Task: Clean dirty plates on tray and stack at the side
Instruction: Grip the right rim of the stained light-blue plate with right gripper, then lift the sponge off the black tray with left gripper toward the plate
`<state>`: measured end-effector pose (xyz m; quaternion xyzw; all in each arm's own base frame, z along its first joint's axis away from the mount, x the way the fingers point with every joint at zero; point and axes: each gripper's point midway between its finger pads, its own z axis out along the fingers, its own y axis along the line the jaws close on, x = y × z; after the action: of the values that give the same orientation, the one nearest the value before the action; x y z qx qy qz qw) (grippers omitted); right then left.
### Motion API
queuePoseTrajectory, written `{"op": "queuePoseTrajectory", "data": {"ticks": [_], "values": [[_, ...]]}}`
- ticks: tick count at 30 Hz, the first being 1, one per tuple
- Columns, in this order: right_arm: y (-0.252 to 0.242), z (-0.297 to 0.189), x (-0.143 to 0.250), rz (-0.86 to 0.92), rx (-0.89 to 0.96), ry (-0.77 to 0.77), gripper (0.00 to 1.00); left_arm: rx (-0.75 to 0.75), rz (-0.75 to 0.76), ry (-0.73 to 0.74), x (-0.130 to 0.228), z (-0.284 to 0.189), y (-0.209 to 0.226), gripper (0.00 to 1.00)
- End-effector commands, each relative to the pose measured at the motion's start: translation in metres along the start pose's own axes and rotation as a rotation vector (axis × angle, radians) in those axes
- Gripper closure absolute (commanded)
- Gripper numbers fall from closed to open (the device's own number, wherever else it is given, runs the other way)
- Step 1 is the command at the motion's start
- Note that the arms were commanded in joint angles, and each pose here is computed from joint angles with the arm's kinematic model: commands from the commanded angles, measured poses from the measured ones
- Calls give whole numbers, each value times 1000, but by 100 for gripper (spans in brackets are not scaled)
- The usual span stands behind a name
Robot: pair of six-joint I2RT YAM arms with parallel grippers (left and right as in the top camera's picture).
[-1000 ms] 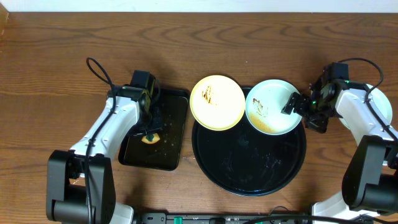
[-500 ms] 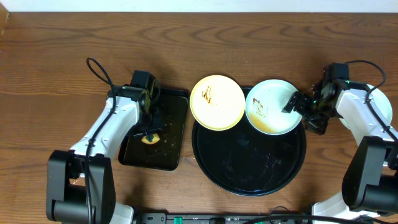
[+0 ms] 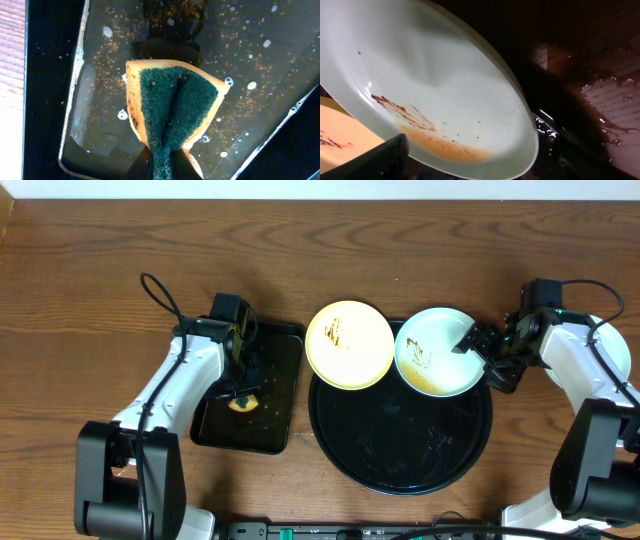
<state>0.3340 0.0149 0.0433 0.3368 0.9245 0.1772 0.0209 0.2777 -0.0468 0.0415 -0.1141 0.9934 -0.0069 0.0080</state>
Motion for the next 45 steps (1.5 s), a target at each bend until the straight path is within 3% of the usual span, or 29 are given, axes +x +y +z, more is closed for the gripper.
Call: {"op": "queuePoseTrajectory", "data": {"ticks": [1,3,6,10,22,29,32,34,35,36,45], "values": [[7,-8,0,10,-26,-16,23,3,13,11,3,1,1,92],[7,-7,0,10,-24,-15,38,3,13,11,3,1,1,92],[7,-6,1,13,-24,-14,43,3,13,11,3,1,1,92],[4,-4,3,36,-17,-9,35,3,13,11,3,1,1,92],[-7,31,32,141,8,28,36,3,13,11,3,1,1,92],[-11,43,33,221,-1,2,46,3,13,13,4,1,1,93],[-15,44,33,229,16,-6,56,3,13,13,4,1,1,92],[-17,44,32,231,24,-10,76,3,13,12,3,1,1,92],[-18,44,32,231,28,-11,92,3,13,12,3,1,1,92],[-19,44,33,232,33,-12,99,3,13,13,4,1,1,93],[-34,43,36,236,111,-21,98,7,14,14,4,1,0,92]]}}
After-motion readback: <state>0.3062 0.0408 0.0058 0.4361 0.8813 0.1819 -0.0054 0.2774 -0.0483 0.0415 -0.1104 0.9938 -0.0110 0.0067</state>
